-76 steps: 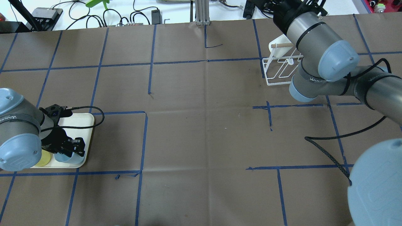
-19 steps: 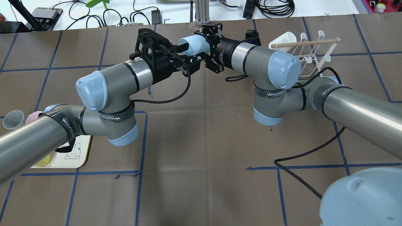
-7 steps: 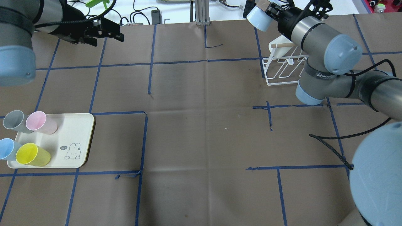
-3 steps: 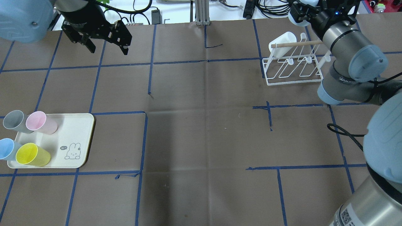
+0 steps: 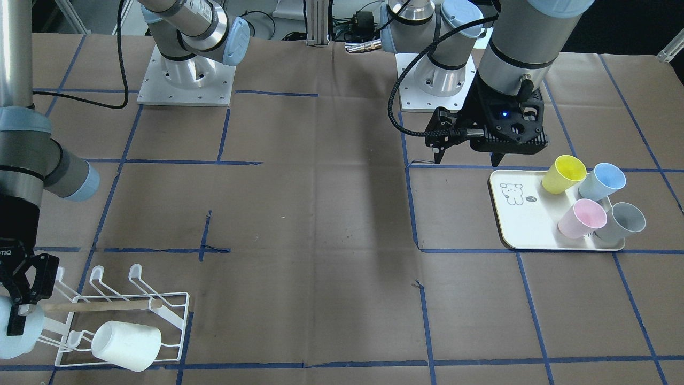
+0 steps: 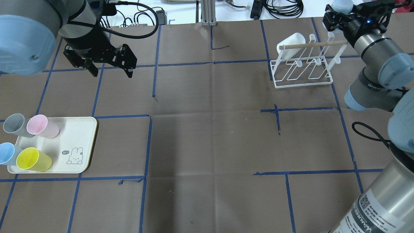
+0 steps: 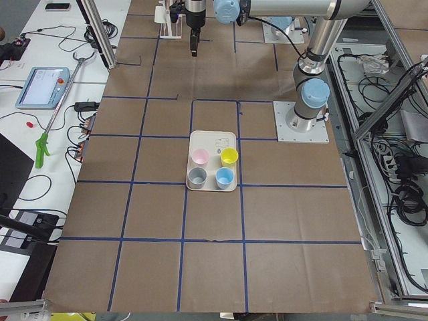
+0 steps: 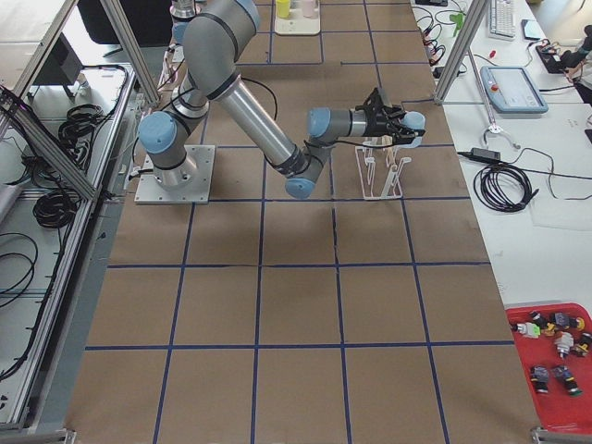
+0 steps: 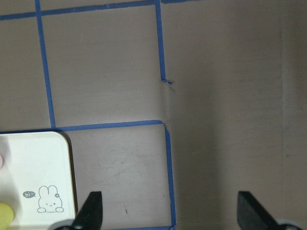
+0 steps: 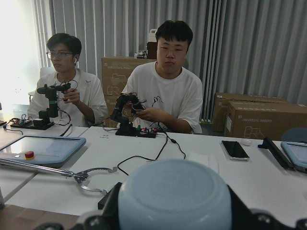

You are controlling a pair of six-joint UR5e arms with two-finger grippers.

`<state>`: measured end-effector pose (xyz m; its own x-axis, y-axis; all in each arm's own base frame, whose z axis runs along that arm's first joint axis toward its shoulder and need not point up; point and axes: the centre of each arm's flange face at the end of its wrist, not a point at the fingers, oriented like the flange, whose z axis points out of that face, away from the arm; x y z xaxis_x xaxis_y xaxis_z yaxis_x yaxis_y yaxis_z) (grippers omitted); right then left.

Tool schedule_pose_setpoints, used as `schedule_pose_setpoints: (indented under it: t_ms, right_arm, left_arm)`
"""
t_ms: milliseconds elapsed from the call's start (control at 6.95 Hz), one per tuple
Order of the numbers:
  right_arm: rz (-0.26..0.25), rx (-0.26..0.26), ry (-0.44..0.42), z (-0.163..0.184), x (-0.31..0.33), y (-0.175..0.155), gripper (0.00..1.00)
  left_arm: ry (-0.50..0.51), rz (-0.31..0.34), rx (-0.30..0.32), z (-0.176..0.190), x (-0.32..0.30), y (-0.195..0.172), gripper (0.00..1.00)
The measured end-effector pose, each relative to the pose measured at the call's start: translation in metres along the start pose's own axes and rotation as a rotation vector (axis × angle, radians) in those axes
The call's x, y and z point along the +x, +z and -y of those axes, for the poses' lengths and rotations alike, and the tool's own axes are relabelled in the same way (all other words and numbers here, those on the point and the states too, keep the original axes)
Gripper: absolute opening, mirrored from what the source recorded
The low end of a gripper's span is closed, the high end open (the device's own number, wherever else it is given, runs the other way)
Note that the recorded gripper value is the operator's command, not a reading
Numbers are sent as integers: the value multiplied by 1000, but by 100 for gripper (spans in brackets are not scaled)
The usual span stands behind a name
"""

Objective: Transfer IKEA cup to right arm and place on rack

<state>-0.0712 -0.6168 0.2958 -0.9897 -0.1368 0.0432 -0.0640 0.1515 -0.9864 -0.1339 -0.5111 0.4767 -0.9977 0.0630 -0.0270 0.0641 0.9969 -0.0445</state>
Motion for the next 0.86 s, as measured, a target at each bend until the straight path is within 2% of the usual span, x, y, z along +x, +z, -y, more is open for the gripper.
schedule_pose_setpoints:
  t_ms: [432,863]
  right_arm:
    - [-7,7,-9,-9,20,19,35]
    - [-3,-3,-2,-16,20,24,35]
  left_arm:
    - [-41,-34,32,-14,4,-14,99]
    - [-54,-30,31,-15,5,-14,99]
